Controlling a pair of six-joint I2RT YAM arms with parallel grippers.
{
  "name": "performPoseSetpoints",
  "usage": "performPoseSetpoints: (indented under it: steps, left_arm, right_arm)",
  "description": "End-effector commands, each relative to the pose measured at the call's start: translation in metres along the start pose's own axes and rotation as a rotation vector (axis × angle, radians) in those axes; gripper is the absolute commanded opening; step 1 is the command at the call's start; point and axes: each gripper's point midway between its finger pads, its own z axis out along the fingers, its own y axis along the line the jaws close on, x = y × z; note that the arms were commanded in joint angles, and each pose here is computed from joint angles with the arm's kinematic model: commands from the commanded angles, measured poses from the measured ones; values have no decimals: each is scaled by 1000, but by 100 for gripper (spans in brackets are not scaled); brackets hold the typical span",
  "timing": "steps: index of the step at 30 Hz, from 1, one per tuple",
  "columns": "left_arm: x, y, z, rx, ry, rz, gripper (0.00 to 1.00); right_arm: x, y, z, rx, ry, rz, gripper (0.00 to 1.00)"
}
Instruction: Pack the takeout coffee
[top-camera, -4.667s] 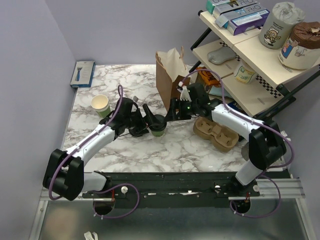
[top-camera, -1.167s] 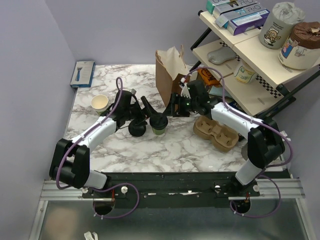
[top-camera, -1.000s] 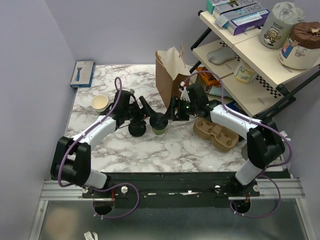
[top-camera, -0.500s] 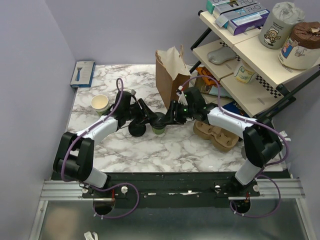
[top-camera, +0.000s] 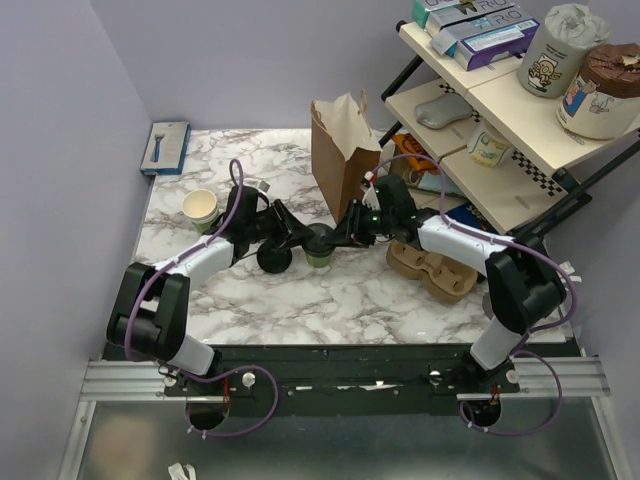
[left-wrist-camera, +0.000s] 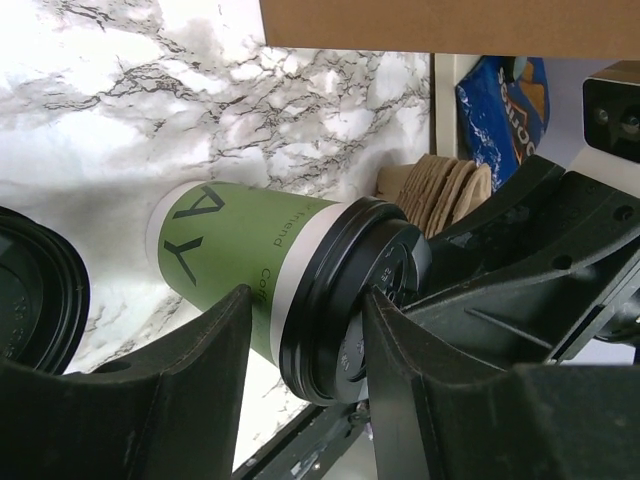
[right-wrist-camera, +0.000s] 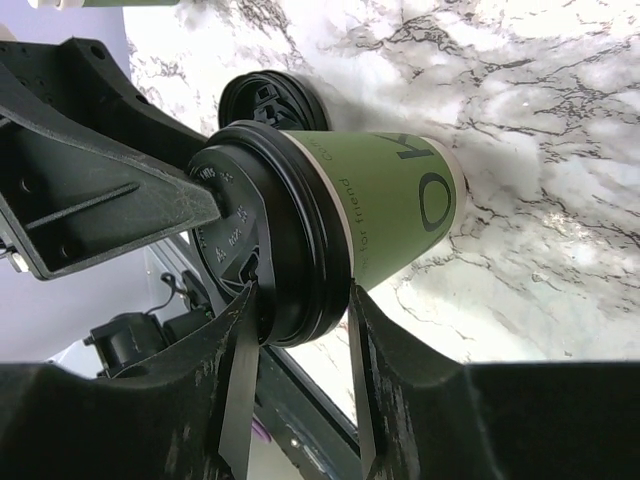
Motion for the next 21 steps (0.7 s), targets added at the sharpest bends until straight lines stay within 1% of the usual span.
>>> performPoseSetpoints:
  steps: [1, 2, 4, 5, 9, 11, 13, 14, 16, 17, 18, 21]
  left_arm:
    - [46, 76, 5, -238, 134, -119, 21]
    - [51, 78, 4, -240, 149, -129, 17]
    - [55, 84, 4, -255, 158, -141, 15]
    - [60, 88, 3, -265, 170, -149, 12]
    - [67, 99, 4, -293, 194, -172, 0]
    - [72, 104, 7, -302, 219, -185, 0]
    - [77, 108, 8, -314, 236, -193, 0]
    - [79, 108, 8, -320, 242, -197, 0]
    - [80, 108, 7, -325, 248, -195, 0]
    - [78, 104, 8, -315, 243, -186, 0]
    - [76, 100, 8, -305, 235, -174, 0]
    - [59, 67, 9, -218, 180, -79, 0]
  right_arm:
    - [39, -91, 11, 291, 87, 59, 24]
    - [40, -93, 11, 296, 92, 56, 24]
    - [41, -96, 13, 297, 98, 38, 22]
    - [42, -100, 13, 306, 102, 31, 22]
    - [40, -106, 15, 323, 101, -4, 20]
    - [38, -102, 16, 301, 110, -40, 17]
    - [35, -96, 16, 282, 107, -61, 18]
    - [31, -93, 14, 273, 98, -88, 19]
    - [26, -88, 12, 265, 84, -113, 26]
    - [23, -84, 10, 250, 81, -155, 30]
    - [19, -76, 8, 229, 75, -168, 38]
    - [6, -61, 4, 199, 52, -194, 46]
